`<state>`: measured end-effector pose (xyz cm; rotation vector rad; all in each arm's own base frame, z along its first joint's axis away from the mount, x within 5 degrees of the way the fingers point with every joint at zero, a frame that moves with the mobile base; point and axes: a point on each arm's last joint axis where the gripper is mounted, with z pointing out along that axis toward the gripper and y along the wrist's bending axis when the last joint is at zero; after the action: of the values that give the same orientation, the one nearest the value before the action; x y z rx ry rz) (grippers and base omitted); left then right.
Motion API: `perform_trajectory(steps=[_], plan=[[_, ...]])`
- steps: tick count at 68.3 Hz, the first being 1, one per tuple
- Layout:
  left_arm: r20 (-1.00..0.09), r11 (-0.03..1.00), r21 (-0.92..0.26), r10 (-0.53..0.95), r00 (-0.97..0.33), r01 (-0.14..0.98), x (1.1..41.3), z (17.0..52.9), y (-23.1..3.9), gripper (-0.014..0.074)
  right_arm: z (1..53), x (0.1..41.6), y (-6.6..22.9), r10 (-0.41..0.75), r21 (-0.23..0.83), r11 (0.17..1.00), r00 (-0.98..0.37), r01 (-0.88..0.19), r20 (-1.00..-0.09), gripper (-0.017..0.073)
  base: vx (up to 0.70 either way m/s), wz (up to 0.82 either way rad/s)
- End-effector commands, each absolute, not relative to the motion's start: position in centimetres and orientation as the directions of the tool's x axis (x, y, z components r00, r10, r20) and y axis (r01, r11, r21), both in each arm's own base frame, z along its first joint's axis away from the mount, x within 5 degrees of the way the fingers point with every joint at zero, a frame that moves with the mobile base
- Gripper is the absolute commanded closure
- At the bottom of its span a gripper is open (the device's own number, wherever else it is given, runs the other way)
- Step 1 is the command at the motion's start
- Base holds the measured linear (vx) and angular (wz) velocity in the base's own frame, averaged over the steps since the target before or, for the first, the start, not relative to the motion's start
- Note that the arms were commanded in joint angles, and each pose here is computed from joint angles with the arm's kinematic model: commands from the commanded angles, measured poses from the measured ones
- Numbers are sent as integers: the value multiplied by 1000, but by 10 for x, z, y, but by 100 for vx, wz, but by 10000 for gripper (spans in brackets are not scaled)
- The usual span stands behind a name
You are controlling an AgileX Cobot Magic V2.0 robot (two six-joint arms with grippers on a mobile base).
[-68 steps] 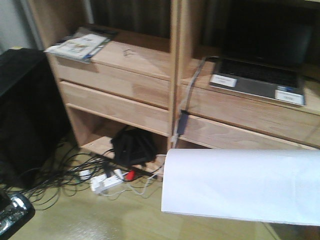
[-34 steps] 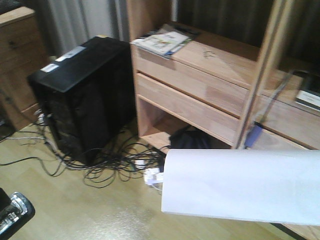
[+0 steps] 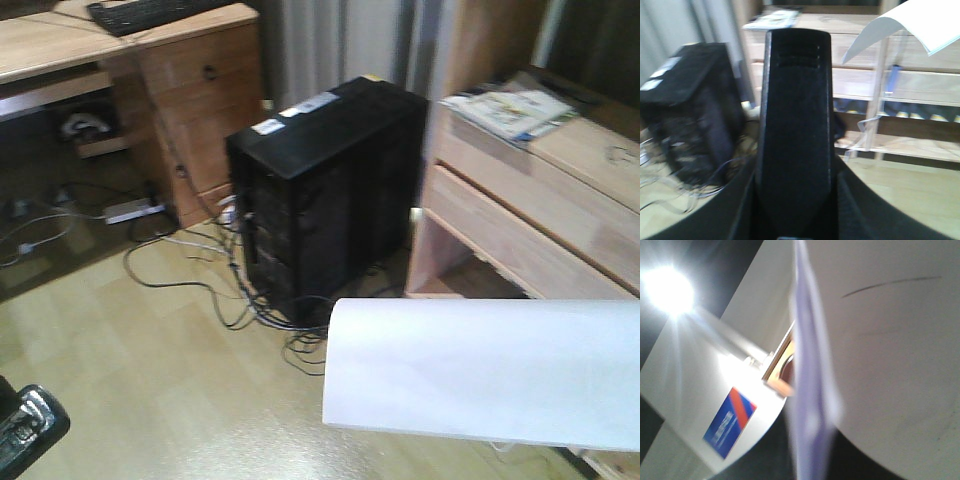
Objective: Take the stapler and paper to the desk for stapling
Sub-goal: 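Drive the base toward the wooden desk holding stapler and paper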
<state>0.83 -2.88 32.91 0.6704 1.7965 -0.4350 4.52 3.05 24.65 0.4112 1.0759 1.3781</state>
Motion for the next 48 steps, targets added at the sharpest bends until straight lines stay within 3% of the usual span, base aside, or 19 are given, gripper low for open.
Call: perform_trajectory(steps=[1, 48], plan=[[-979, 781, 18, 140, -148, 624, 12, 346, -30, 600, 259, 42, 32, 914, 747, 198, -155, -634, -375, 562, 12, 62], [-979, 781, 18, 140, -148, 624, 12, 346, -30, 600, 259, 42, 32, 914, 747, 198, -155, -634, -375, 562, 15, 59]])
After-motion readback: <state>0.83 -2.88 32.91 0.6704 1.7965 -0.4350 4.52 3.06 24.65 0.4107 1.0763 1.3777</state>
